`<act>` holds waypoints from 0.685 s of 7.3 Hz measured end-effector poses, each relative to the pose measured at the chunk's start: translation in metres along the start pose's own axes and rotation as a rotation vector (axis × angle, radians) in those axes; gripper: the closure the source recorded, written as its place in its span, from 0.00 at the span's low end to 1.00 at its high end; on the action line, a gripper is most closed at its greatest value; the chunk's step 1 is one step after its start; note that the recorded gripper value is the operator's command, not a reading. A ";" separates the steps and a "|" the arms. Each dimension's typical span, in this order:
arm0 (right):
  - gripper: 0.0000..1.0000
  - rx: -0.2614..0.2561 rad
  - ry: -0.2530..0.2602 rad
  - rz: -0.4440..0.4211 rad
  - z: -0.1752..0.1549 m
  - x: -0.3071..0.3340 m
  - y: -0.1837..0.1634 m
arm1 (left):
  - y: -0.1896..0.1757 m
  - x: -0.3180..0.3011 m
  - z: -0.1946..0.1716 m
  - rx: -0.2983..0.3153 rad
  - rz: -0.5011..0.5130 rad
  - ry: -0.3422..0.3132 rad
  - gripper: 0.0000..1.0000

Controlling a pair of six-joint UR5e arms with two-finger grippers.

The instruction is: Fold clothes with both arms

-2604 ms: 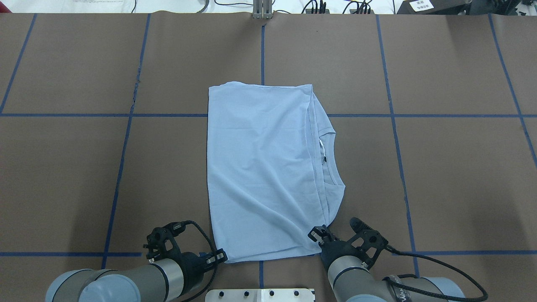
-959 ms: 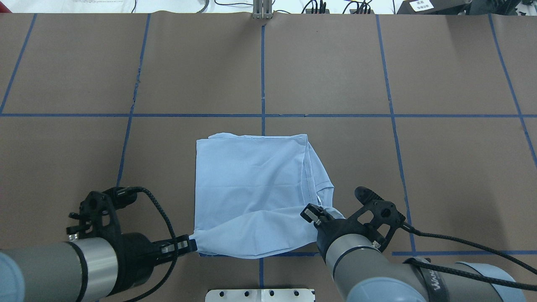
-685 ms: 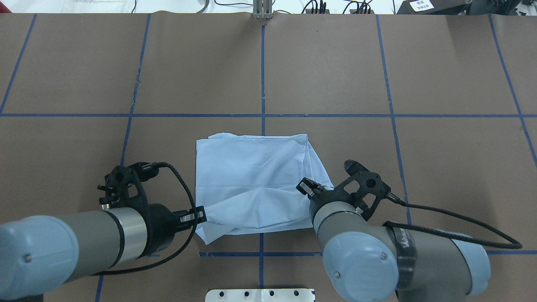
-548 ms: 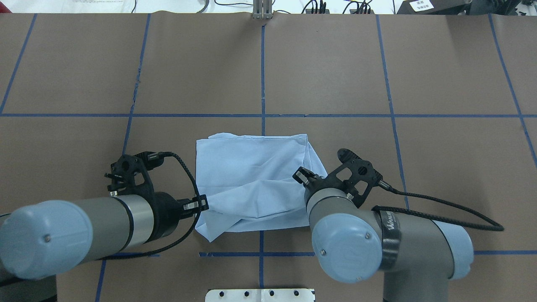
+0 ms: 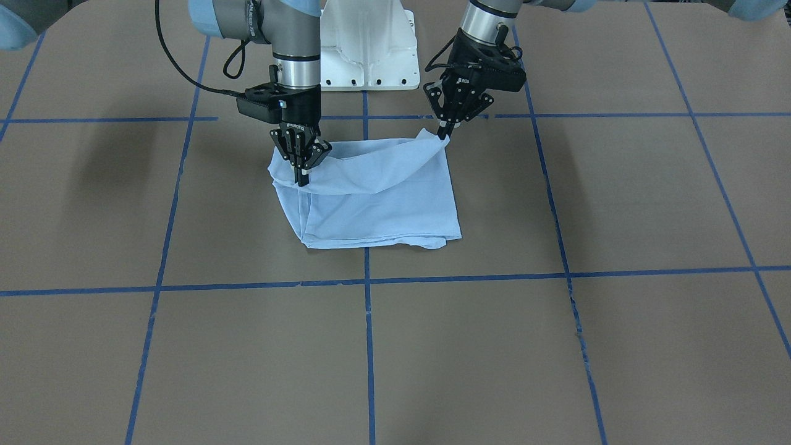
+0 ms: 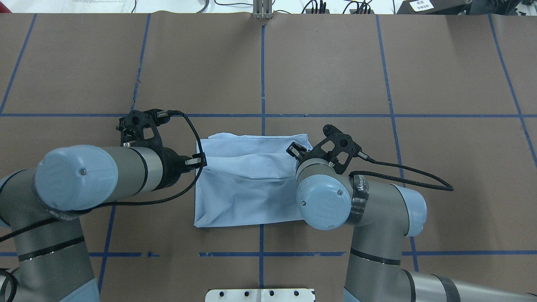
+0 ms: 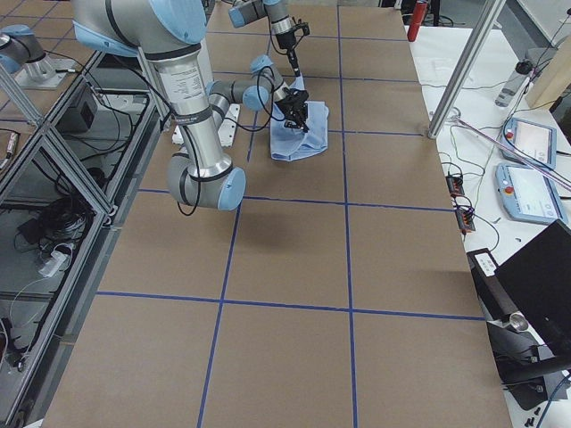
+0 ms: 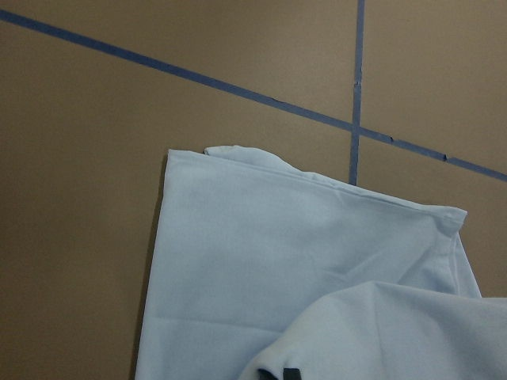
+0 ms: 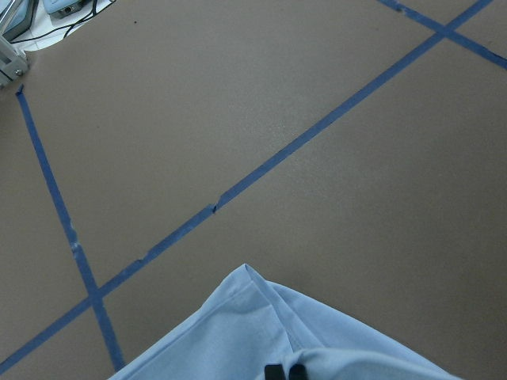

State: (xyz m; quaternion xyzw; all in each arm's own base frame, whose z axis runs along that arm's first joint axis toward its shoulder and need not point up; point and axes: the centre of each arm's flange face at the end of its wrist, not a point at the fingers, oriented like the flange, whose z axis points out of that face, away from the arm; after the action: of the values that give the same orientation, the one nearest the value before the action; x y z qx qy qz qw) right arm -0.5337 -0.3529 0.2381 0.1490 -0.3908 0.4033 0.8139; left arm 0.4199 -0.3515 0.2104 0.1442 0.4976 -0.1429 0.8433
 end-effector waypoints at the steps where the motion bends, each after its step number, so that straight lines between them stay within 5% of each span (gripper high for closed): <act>1: 1.00 0.004 -0.001 -0.010 0.007 0.000 -0.001 | -0.025 -0.005 0.008 0.030 0.037 -0.024 1.00; 5: 1.00 0.004 -0.001 -0.038 0.012 -0.001 -0.002 | -0.064 -0.007 0.086 0.062 0.088 -0.100 1.00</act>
State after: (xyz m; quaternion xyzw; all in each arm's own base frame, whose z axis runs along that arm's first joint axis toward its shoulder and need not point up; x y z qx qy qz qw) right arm -0.5388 -0.3609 0.2451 0.1583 -0.3876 0.3885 0.8208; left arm 0.4606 -0.4427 0.2498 0.1848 0.4433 -0.1284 0.8677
